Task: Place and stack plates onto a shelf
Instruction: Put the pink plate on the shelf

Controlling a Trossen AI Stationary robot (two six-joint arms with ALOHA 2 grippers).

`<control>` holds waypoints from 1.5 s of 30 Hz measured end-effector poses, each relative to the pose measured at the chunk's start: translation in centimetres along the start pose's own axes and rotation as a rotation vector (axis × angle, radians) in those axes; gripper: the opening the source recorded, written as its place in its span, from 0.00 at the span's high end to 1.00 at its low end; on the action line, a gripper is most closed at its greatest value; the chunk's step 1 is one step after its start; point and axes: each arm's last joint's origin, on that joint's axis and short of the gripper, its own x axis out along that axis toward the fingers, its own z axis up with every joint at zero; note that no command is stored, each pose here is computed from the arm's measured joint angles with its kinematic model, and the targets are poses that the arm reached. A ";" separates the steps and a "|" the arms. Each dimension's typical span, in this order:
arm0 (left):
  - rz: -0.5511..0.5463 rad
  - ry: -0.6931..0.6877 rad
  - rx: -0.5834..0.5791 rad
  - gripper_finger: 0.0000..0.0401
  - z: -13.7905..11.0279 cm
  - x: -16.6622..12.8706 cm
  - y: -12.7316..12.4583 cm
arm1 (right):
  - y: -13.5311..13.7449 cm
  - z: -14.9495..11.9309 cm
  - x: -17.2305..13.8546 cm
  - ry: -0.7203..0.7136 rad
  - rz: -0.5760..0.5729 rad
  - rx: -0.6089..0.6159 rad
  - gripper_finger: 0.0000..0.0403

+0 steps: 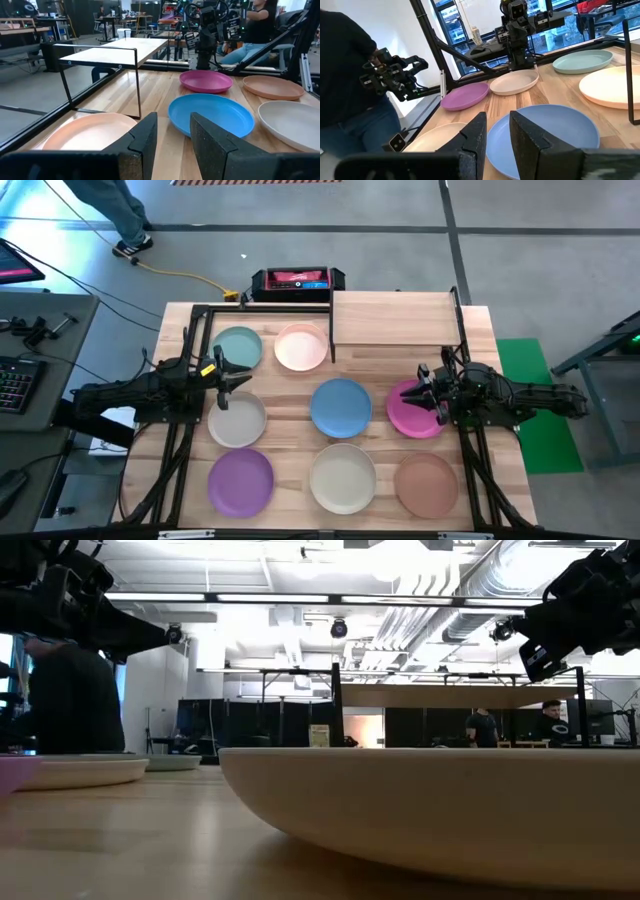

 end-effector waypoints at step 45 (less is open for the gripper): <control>0.186 -0.201 -0.578 0.74 1.4 -0.2 0.7 | 0.3 1.0 -0.1 -0.105 0.036 0.251 0.84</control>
